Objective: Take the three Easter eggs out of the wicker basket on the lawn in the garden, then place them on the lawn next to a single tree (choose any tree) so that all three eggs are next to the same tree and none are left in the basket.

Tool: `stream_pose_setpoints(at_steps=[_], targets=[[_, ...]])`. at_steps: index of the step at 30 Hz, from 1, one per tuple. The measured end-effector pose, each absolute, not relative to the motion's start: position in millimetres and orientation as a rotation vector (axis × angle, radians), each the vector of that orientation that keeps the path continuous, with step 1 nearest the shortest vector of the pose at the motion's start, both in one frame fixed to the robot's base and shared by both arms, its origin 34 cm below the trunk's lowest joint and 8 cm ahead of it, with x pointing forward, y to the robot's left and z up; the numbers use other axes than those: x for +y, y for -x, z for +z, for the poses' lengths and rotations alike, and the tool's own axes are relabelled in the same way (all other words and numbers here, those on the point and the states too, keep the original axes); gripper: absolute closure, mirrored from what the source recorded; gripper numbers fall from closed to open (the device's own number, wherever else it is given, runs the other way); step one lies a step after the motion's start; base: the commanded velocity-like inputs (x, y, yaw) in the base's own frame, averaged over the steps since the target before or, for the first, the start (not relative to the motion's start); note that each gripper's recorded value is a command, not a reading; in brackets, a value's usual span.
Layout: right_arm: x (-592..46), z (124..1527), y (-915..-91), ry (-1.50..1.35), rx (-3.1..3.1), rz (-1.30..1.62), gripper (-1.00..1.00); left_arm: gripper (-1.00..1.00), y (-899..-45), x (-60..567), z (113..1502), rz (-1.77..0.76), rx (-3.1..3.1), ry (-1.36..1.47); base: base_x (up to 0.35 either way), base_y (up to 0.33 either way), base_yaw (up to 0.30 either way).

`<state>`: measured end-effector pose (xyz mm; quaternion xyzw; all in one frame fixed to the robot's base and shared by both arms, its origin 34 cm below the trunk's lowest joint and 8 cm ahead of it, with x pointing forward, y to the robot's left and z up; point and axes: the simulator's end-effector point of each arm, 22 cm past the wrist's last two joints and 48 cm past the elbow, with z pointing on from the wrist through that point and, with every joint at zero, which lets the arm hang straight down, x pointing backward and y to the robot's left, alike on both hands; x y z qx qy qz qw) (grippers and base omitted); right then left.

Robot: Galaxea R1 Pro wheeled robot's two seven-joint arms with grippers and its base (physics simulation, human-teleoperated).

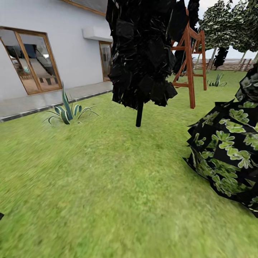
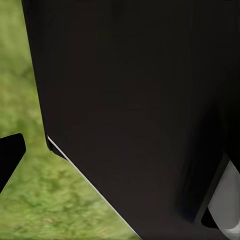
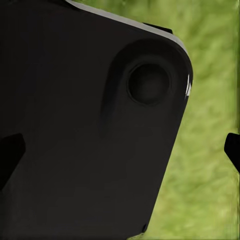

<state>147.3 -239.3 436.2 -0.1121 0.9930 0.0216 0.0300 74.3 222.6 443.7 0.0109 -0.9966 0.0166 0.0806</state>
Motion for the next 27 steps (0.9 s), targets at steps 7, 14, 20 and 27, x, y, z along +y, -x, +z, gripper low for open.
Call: stream_pose_setpoints(at_steps=[7, 14, 20, 27], targets=[[-239.3, 436.2, -147.3, 0.346, 3.061, 0.067, -1.0, -1.0, -74.5, 222.1, 443.7, 0.05, -2.98, -0.033, 0.339, 0.076, 0.291], [-239.3, 436.2, -147.3, 0.346, 3.061, 0.067, -1.0, -1.0, -74.3, 222.2, 443.7, 0.05, -2.98, -0.033, 0.339, 0.076, 0.29], [-239.4, 436.2, -147.3, 0.342, 3.062, 0.066, -1.0, -1.0, -74.4, 221.9, 443.7, 0.051, -2.98, -0.033, 0.339, 0.076, 0.127], [-240.3, 436.2, -147.4, 0.333, 3.063, 0.062, -1.0, -1.0, -74.3, 222.3, 443.7, 0.05, -2.98, -0.032, 0.339, 0.076, 0.007]])
